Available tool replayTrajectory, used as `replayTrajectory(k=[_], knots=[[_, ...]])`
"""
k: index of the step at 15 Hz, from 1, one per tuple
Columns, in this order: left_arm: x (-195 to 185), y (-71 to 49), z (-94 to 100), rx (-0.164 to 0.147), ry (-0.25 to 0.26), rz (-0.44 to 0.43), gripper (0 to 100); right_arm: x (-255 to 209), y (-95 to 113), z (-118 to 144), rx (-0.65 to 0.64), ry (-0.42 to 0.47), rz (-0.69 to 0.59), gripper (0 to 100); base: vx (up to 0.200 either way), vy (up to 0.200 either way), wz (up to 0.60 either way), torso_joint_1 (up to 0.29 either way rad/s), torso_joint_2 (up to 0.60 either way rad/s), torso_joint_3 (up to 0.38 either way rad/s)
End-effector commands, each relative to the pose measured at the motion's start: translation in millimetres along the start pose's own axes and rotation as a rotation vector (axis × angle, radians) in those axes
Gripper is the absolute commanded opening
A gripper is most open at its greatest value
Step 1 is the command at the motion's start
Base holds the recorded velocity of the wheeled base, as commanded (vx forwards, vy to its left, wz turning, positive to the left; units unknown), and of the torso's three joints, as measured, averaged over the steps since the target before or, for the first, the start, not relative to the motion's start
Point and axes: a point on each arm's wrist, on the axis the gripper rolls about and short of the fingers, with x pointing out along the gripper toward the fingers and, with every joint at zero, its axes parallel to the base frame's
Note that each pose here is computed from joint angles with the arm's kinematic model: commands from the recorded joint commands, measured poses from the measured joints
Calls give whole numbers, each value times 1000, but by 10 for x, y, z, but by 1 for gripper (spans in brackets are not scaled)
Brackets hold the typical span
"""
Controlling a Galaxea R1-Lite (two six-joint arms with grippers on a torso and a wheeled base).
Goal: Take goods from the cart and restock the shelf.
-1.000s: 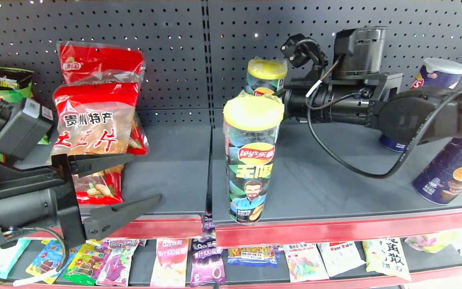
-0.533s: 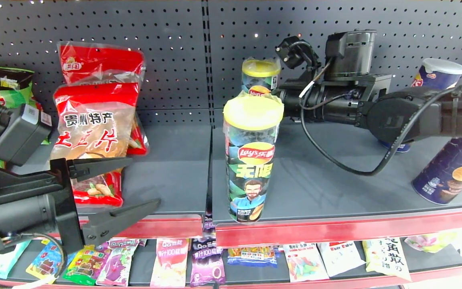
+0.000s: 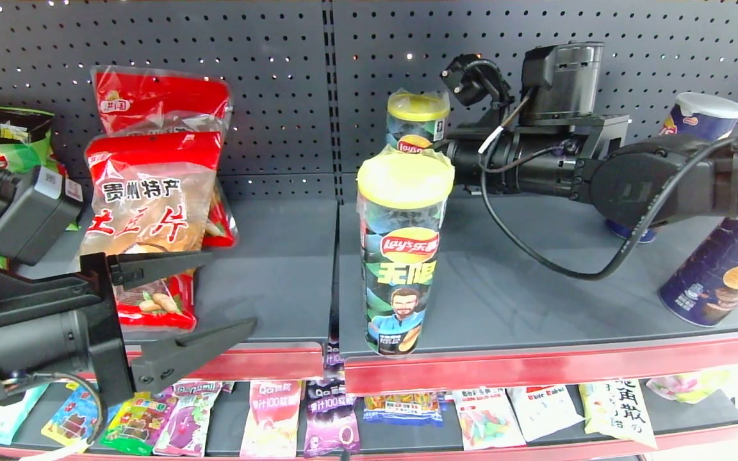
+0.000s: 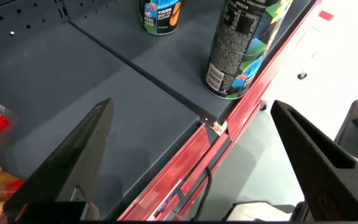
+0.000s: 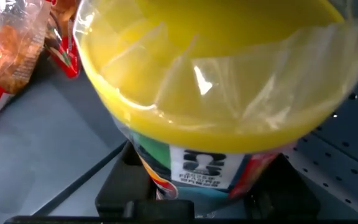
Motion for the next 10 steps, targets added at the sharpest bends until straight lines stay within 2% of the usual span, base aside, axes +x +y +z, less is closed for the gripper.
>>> replayTrajectory(k=[1,10], knots=[[7,4,-7,-2,3,0,100,-32,41,58,-6,-18,8,0,0,0,0,0,0,0],[3,-6,-20,-1,6,-3,100,-108,160,-27,-1,20,35,0,0,0,0,0,0,0]])
